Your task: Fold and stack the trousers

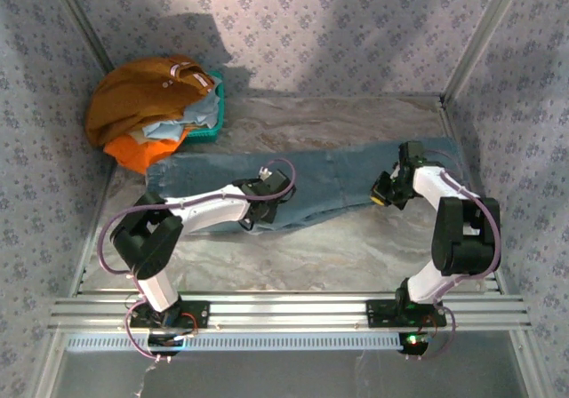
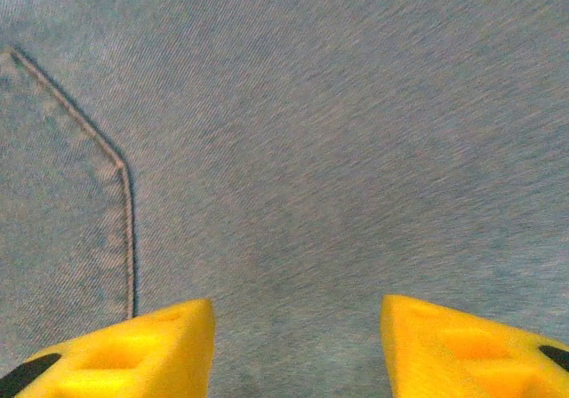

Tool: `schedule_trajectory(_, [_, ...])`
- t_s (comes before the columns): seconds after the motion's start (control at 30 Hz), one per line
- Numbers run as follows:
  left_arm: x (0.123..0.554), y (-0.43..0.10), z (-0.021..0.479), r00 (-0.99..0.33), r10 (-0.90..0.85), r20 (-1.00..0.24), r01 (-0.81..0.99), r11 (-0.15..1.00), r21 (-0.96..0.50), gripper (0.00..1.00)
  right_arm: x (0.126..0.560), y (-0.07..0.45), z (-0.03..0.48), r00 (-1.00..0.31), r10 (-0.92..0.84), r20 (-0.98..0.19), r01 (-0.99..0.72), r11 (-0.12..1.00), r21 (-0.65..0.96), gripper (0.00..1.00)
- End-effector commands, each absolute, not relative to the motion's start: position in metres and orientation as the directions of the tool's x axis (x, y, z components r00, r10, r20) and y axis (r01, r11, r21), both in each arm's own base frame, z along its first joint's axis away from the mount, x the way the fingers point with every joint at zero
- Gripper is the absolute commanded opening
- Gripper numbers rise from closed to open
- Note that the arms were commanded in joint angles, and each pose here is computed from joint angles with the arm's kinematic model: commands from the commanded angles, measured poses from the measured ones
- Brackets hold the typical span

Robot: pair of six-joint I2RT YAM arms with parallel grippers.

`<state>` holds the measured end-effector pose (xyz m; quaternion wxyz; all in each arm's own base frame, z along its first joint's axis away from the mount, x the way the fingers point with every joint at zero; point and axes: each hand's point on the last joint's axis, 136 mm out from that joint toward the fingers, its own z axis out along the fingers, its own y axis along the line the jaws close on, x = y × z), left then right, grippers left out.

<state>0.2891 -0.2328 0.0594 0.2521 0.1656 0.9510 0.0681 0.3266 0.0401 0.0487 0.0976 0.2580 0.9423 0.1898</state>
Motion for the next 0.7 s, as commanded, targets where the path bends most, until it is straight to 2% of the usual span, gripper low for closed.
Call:
schedule_trajectory(0.0, [0.285, -0.223, 0.044, -0.848, 0.286, -0.446, 0.215, 0.955, 0.204, 0.52, 0.317, 0.027, 0.031, -0.839, 0.541, -0.053, 0.489, 0.793, 0.363, 0.02])
schedule_trajectory(0.1, [0.286, -0.2, 0.03, -0.88, 0.193, -0.434, 0.118, 0.974, 0.193, 0.52, 0.312, 0.023, 0.019, -0.837, 0.546, -0.027, 0.509, 0.797, 0.325, 0.13])
schedule_trajectory(0.17, [0.287, -0.187, 0.023, -0.894, 0.135, -0.427, 0.066, 0.983, 0.172, 0.53, 0.314, 0.018, 0.017, -0.832, 0.553, -0.035, 0.518, 0.799, 0.305, 0.27])
schedule_trajectory(0.23, [0.287, -0.177, 0.016, -0.905, 0.092, -0.415, 0.03, 0.988, 0.154, 0.53, 0.318, 0.017, 0.021, -0.831, 0.555, -0.044, 0.517, 0.799, 0.308, 0.35])
schedule_trajectory(0.37, [0.283, -0.161, 0.009, -0.917, 0.036, -0.398, -0.027, 0.988, 0.151, 0.53, 0.325, 0.025, 0.048, -0.839, 0.537, -0.091, 0.48, 0.808, 0.343, 0.39])
schedule_trajectory(0.53, [0.272, -0.133, 0.002, -0.922, -0.059, -0.384, -0.114, 0.986, 0.124, 0.54, 0.339, 0.05, 0.091, -0.847, 0.5, -0.179, 0.41, 0.83, 0.379, 0.34])
schedule_trajectory(0.67, [0.258, -0.105, 0.002, -0.918, -0.14, -0.37, -0.197, 0.973, 0.122, 0.54, 0.358, 0.086, 0.097, -0.88, 0.428, -0.205, 0.333, 0.865, 0.376, 0.1])
